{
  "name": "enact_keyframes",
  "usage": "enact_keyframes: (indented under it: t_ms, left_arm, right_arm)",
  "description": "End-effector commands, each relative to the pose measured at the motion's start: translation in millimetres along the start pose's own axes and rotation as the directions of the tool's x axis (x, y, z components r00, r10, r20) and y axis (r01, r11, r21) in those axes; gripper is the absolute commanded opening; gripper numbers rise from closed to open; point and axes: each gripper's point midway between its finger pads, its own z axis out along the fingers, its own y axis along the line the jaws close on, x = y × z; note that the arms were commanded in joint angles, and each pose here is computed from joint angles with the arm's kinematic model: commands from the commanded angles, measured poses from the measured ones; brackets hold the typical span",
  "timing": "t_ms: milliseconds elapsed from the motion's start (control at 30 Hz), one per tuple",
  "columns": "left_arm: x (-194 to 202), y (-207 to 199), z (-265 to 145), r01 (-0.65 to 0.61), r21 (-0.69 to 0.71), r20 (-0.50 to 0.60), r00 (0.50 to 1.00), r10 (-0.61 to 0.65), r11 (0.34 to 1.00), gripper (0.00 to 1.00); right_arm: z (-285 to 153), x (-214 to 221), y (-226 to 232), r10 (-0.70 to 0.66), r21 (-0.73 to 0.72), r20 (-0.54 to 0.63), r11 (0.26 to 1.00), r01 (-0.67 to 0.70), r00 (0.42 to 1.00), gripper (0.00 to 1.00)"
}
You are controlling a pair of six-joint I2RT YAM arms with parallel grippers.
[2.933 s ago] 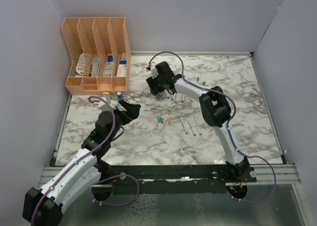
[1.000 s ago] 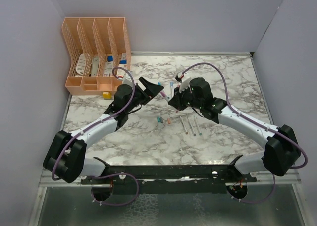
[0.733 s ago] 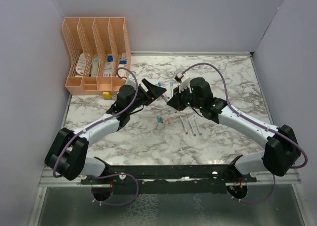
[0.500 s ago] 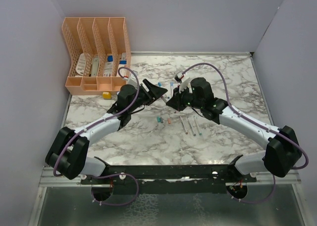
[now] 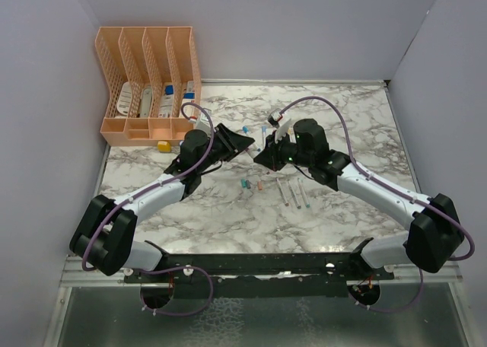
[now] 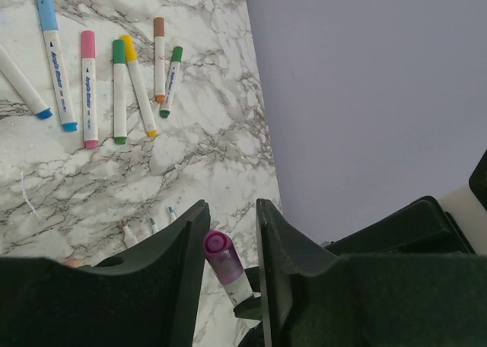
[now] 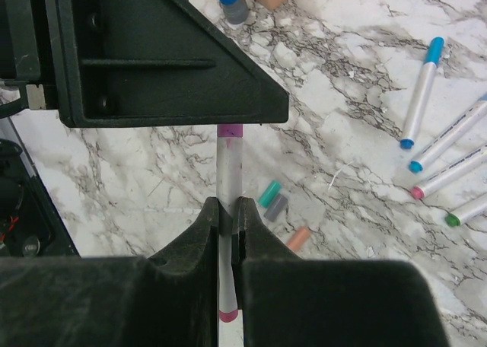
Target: Open the pen caps
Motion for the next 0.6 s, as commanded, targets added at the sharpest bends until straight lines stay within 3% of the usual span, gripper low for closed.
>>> enact_keyframes:
  t_ms: [0,233,300,333,400,433,567]
  left_arm:
    - [-3.7,-20.4,0.3,-0.021,0.066,0.002,1.000,0.021,0.998,0.31]
    - [-1.7,-23.8,-1.1,-0.027,0.081,-0.010,1.000,0.028,0.996,0.00]
    - [-1.4,-23.8,-1.7,-0.027,0.083,-0.011,1.000,0.028,0.996,0.00]
    - [-1.1,-23.5,-1.6,-0.027,0.083,-0.012,1.000,0.028,0.996,0.00]
    - [0.3,-22.8,-1.5,-0.027,0.082,-0.017,0.999,0.029,0.996,0.00]
    - [0.0,-22.3,-1.4,-0.025,0.081,-0.017,1.000,0.026,0.996,0.00]
    - [0.7,-22.7,-0.4,-0.025,0.082,-0.020,0.999,0.027,0.996,0.00]
  right_arm:
    - [-5.5,-11.6,9.2,-0.029,-0.029,0.042,0.999,0.030,0.999,0.01]
    - [-6.0,-15.6,8.1,-0.029,-0.019,0.054,0.999,0.030,0.998,0.01]
    - [-6.1,-17.0,7.2,-0.030,-0.014,0.059,0.999,0.031,0.998,0.01]
    - [-5.7,-17.0,7.0,-0.031,-0.013,0.057,0.999,0.032,0.998,0.08]
    - [-4.8,-15.6,7.0,-0.034,-0.015,0.043,0.999,0.035,0.998,0.42]
    - [-4.0,-14.3,6.8,-0.036,-0.016,0.035,0.999,0.037,0.999,0.52]
    - [-0.1,-8.4,5.4,-0.030,-0.018,0.013,0.999,0.030,0.999,0.58]
